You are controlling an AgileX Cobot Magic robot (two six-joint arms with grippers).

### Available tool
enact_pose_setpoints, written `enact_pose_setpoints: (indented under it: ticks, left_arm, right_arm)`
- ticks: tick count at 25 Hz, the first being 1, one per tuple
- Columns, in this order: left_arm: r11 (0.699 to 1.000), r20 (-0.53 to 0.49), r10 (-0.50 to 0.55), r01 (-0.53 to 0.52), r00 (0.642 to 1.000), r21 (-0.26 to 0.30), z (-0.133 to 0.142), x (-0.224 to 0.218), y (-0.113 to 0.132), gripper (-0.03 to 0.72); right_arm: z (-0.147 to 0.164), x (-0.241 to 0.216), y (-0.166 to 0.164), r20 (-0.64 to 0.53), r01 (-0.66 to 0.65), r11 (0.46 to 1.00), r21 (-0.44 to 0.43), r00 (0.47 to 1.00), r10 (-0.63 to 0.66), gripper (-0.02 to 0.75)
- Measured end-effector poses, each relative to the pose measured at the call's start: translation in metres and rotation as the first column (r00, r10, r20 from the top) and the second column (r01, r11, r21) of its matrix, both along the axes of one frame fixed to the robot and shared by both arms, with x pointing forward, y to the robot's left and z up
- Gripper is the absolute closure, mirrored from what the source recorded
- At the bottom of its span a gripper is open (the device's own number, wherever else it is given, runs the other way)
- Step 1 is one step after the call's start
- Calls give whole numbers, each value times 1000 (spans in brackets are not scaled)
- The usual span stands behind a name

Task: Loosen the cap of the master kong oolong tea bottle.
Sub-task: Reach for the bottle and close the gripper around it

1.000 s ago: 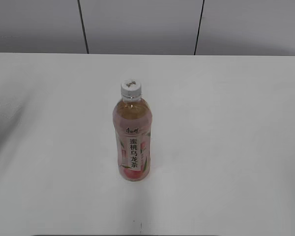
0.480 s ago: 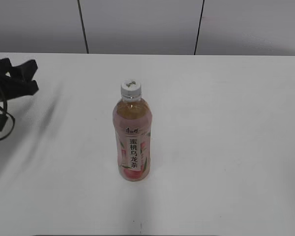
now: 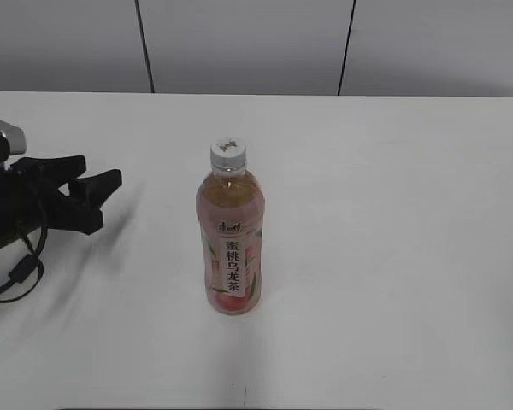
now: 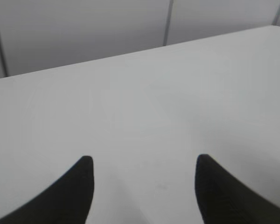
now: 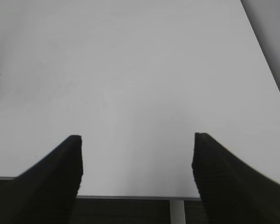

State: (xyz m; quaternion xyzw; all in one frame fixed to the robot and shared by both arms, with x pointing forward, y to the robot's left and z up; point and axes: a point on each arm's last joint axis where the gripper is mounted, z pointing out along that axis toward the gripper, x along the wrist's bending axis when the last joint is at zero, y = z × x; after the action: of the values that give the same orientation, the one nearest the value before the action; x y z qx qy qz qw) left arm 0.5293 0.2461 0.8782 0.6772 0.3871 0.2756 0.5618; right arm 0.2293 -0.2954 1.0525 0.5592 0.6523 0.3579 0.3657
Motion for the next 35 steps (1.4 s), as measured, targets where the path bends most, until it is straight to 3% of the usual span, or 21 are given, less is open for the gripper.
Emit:
enact_pose_setpoints:
  ticks: [5, 9, 12, 22, 27, 32, 35]
  left_arm:
    - [975, -20, -222, 223, 975, 16, -2, -13, -15, 228]
    - [946, -44, -324, 325, 945, 9, -4, -21, -21, 102]
    - [923, -56, -385, 386, 921, 8, -4, -26, -24, 58]
    - [858, -43, -511, 512, 858, 29, 7, -36, -30, 75]
    - [849, -25, -528, 529, 849, 12, 21, -39, -33, 83]
    - [796, -33, -605, 605, 796, -3, 22, -48, -58, 83]
    - [792, -28, -611, 611, 791, -12, 23, -50, -68, 83]
  right_arm:
    - [0, 0, 0, 0, 0, 1000, 0, 1000, 0, 184]
    - [0, 0, 0, 0, 0, 1000, 0, 1000, 0, 184]
    - [0, 0, 0, 0, 0, 1000, 0, 1000, 0, 184]
    - [0, 0, 0, 0, 0, 1000, 0, 1000, 0, 184]
    - [0, 0, 0, 0, 0, 1000, 0, 1000, 0, 184]
    - [0, 0, 0, 0, 0, 1000, 0, 1000, 0, 184]
    - [0, 0, 0, 0, 0, 1000, 1, 1000, 0, 184]
